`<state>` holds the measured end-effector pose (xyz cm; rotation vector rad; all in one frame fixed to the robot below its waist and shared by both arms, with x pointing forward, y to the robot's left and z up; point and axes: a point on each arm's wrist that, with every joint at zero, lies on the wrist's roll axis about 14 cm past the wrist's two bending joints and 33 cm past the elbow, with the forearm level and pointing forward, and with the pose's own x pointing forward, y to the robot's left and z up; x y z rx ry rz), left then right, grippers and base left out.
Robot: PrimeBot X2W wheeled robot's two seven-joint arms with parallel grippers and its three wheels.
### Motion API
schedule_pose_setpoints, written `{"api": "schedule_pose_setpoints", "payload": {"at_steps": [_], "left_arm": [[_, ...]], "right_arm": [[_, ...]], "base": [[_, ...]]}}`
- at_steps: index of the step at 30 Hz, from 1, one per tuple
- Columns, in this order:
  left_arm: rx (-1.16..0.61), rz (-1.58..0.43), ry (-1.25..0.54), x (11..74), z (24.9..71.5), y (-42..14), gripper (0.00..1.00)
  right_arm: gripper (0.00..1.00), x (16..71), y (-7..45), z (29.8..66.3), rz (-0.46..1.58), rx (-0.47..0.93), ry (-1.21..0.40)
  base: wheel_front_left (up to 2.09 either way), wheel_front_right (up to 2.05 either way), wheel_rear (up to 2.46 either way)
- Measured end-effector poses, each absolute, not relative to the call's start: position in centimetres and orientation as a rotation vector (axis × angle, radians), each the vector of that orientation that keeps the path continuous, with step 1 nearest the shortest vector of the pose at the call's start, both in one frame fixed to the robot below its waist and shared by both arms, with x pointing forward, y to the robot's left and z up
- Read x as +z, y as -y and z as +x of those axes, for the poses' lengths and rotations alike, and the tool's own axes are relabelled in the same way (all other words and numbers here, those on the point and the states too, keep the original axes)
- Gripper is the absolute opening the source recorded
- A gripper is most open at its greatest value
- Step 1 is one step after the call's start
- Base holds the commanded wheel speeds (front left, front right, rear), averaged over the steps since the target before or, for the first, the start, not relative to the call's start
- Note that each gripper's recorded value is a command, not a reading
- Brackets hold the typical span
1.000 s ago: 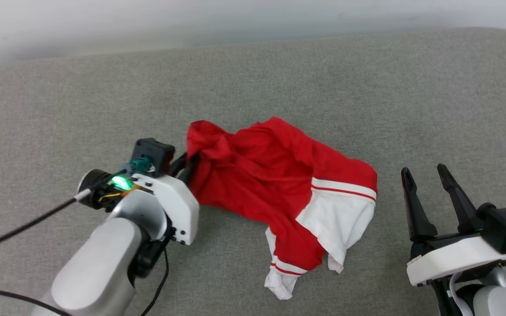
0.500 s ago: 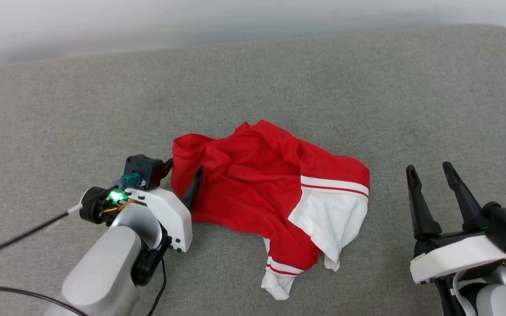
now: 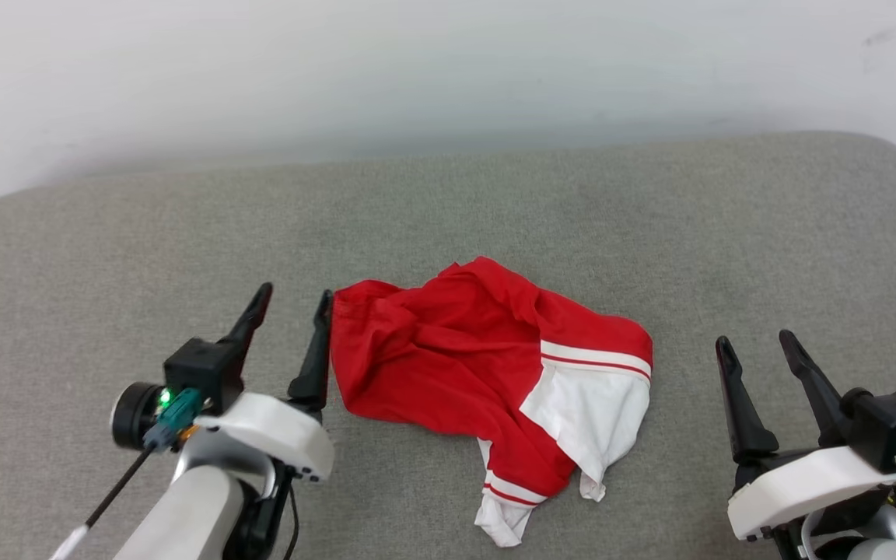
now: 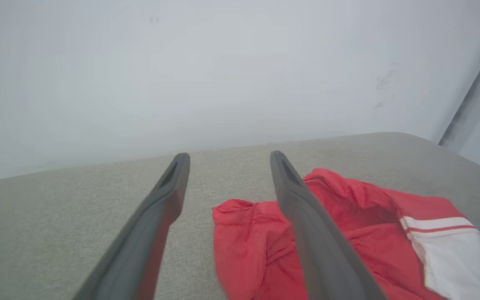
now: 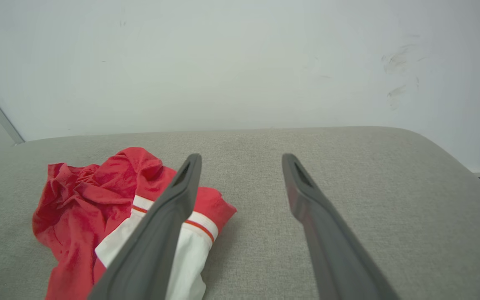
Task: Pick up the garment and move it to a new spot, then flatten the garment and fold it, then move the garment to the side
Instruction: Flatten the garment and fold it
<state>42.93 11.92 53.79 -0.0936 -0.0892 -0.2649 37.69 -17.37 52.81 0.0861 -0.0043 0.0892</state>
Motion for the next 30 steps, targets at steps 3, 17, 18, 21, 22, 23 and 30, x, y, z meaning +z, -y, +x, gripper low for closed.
{"api": "schedule_pose_setpoints", "payload": {"at_steps": [3, 17, 18, 21, 22, 23, 30], "left_arm": [[-0.213, -0.097, 0.138, 55.2, 41.6, -13.3, 1.0], [-0.117, -0.093, 0.1, 54.8, 36.6, -15.2, 1.0], [-0.13, -0.096, 0.079, 54.5, 36.5, -14.8, 1.0], [-0.191, -0.108, 0.008, 53.6, 36.3, -13.3, 1.0], [-0.22, -0.11, -0.023, 53.1, 36.2, -12.6, 1.0], [-0.248, -0.115, -0.053, 52.7, 36.2, -11.9, 1.0], [-0.48, -0.092, -0.257, 49.8, 35.2, -6.3, 1.0]], "right_arm": [[1.0, 53.2, 17.2, 37.2, 0.079, 0.094, 0.004], [1.0, 54.0, 16.8, 36.5, 0.069, 0.108, 0.009], [1.0, 54.0, 16.7, 36.5, 0.069, 0.11, 0.007], [1.0, 53.8, 16.6, 36.6, 0.07, 0.114, 0.002], [1.0, 53.8, 16.6, 36.6, 0.07, 0.114, 0.001], [1.0, 53.7, 16.6, 36.6, 0.071, 0.114, -0.001], [1.0, 53.0, 17.0, 36.7, 0.082, 0.102, -0.019]], "base": [[0.0, 0.0, 0.0], [0.0, 0.0, 0.0], [0.0, 0.0, 0.0], [0.0, 0.0, 0.0], [0.0, 0.0, 0.0], [0.0, 0.0, 0.0], [0.0, 0.0, 0.0]]}}
